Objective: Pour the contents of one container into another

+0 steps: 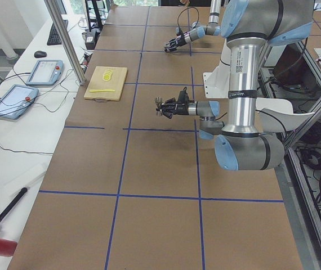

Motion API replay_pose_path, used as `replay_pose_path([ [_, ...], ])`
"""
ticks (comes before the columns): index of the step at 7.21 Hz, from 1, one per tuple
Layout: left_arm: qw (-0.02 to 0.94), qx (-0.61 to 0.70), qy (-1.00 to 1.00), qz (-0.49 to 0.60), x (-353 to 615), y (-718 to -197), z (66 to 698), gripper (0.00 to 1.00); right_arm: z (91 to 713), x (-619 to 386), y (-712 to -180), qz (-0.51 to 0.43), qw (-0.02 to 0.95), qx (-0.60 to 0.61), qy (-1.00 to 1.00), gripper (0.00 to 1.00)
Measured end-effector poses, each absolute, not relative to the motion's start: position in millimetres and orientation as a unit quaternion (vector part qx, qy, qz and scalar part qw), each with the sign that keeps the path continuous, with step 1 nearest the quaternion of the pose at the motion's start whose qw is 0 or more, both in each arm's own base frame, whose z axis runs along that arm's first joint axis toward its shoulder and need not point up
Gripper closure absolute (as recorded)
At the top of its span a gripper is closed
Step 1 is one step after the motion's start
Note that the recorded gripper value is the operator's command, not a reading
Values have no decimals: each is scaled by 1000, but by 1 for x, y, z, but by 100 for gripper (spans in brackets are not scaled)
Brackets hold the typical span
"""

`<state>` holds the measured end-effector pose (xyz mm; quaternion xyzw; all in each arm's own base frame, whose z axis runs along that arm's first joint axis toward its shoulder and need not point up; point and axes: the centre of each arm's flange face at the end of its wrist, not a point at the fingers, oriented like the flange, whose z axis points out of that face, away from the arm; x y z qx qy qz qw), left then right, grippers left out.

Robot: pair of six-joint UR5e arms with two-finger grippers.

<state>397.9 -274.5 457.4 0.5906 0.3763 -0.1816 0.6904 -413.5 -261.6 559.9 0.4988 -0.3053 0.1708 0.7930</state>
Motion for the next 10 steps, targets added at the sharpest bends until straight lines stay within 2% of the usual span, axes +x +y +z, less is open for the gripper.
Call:
replay_pose_path([
  [4, 691, 591, 375, -181, 398, -274, 458, 100, 531, -406, -276, 173, 787, 505, -309, 82],
  [8, 691, 605, 362, -158, 408, -275, 443, 100, 436, -432, -300, 164, 765, 521, -342, 82],
  [10, 682, 614, 367, -152, 429, -276, 412, 100, 386, -464, -307, 150, 760, 533, -341, 87],
])
